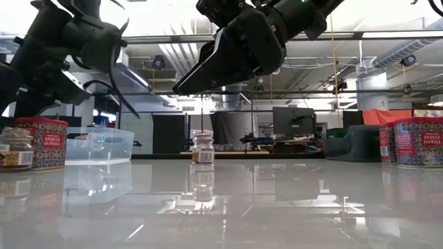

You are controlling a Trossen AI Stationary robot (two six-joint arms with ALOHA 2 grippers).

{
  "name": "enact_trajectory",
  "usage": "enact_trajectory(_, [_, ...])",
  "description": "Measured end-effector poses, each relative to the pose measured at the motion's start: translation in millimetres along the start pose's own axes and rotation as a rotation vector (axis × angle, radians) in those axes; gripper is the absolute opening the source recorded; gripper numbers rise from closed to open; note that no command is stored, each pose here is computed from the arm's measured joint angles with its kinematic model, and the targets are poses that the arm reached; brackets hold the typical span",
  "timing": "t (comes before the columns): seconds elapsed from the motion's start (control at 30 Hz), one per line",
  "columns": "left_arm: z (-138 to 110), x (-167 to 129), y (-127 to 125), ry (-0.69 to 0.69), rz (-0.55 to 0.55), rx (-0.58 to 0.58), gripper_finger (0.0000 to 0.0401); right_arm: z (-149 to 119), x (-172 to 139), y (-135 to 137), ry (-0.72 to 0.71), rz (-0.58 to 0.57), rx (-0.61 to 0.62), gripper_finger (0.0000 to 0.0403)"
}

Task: Sort spices by type
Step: Put the black seasoning can into the black bin

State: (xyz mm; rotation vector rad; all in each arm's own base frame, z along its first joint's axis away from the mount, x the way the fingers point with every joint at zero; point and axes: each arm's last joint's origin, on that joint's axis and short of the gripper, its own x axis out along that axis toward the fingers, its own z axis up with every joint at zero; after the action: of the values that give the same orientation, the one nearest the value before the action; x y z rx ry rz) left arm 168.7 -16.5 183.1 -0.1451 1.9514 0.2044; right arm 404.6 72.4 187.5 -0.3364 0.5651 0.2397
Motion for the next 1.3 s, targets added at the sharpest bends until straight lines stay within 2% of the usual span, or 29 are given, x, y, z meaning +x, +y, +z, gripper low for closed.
enact_trajectory(0.27, [3.4,3.5,0.9,0.046,0.006,0.018,0.026,-0.4,0.0,0.0,0.003,-0.002,0.001,0.0368])
enact_trajectory(0.4, [2.2,0.3,0.6,0.041,-0.012,0.014,0.0257,-1.6,0.0,0.2,0.016,-0.003,0.014,0.0368])
enact_trajectory(0.6, [-8.4,-26.4,2.2,0.056,-0.023,-0.03,0.0257,-2.9,0.0,0.6,0.03,0.0,0.018,0.0368])
enact_trajectory(0.7, [-13.3,-44.5,1.4,0.068,-0.067,-0.071,0.0259,-3.4,0.0,0.7,0.034,0.002,0.033,0.0368])
enact_trajectory(0.8, [-12.0,-64.2,-4.5,-0.003,-0.191,-0.107,0.026,-5.6,-0.1,0.6,0.054,0.005,0.04,0.0368])
enact_trajectory(1.0, [-13.1,-110.2,-13.9,-0.161,-0.256,-0.116,0.026,-15.0,0.4,-4.4,0.084,-0.004,0.07,0.0368])
enact_trajectory(1.2, [-4.7,-142.2,-19.2,-0.42,-0.277,-0.079,0.026,-22.6,-1.7,-9.5,0.165,-0.035,0.102,0.0368])
enact_trajectory(1.3, [9.9,-145.9,-21.6,-0.534,-0.225,-0.036,0.026,-24.8,-14.1,-13.0,0.327,-0.171,0.054,0.0368])
